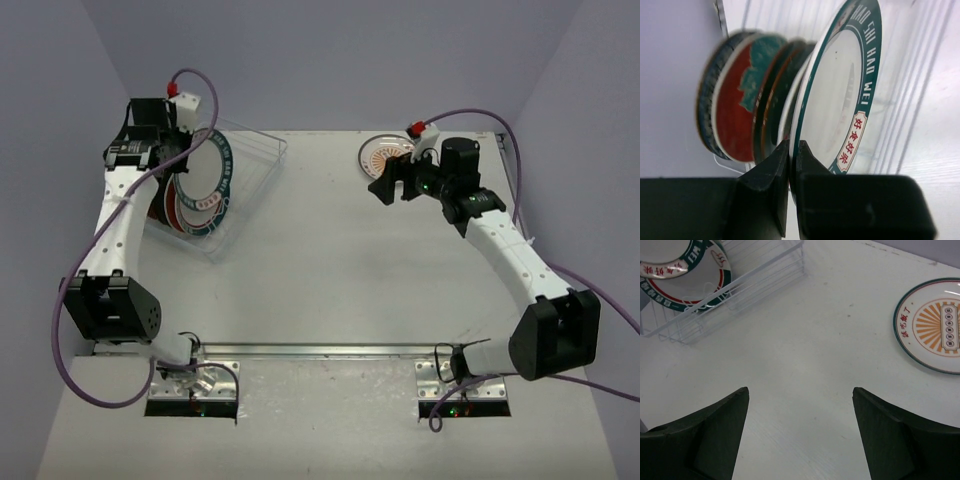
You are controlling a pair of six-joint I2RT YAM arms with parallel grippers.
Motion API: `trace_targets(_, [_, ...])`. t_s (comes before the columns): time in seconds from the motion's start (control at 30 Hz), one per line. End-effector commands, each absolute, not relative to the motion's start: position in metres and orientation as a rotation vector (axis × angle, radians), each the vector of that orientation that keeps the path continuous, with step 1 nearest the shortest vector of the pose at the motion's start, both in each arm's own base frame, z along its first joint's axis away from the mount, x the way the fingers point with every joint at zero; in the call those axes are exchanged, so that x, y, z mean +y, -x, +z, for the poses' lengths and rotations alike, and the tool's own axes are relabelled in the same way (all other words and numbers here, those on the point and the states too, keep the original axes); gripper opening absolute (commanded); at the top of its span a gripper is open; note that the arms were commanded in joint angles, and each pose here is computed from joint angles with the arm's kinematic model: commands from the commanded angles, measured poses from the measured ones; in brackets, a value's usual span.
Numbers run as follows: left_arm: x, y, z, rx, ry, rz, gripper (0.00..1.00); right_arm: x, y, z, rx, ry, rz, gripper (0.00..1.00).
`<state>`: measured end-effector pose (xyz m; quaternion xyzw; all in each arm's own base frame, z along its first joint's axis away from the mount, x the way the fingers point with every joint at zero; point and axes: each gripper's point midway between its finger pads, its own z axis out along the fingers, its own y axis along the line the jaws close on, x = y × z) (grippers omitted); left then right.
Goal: Unload the plates from the dish rack
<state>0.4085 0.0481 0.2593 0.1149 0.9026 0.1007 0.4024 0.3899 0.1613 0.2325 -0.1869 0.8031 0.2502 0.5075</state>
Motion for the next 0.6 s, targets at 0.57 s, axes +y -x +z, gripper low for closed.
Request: trace_targets(0.57, [-0.102,-0.316,0.379,1.877,-0.643,-0.628,0.0,0.319,-0.356,0.317,1.721,0.735,1.106,0.8])
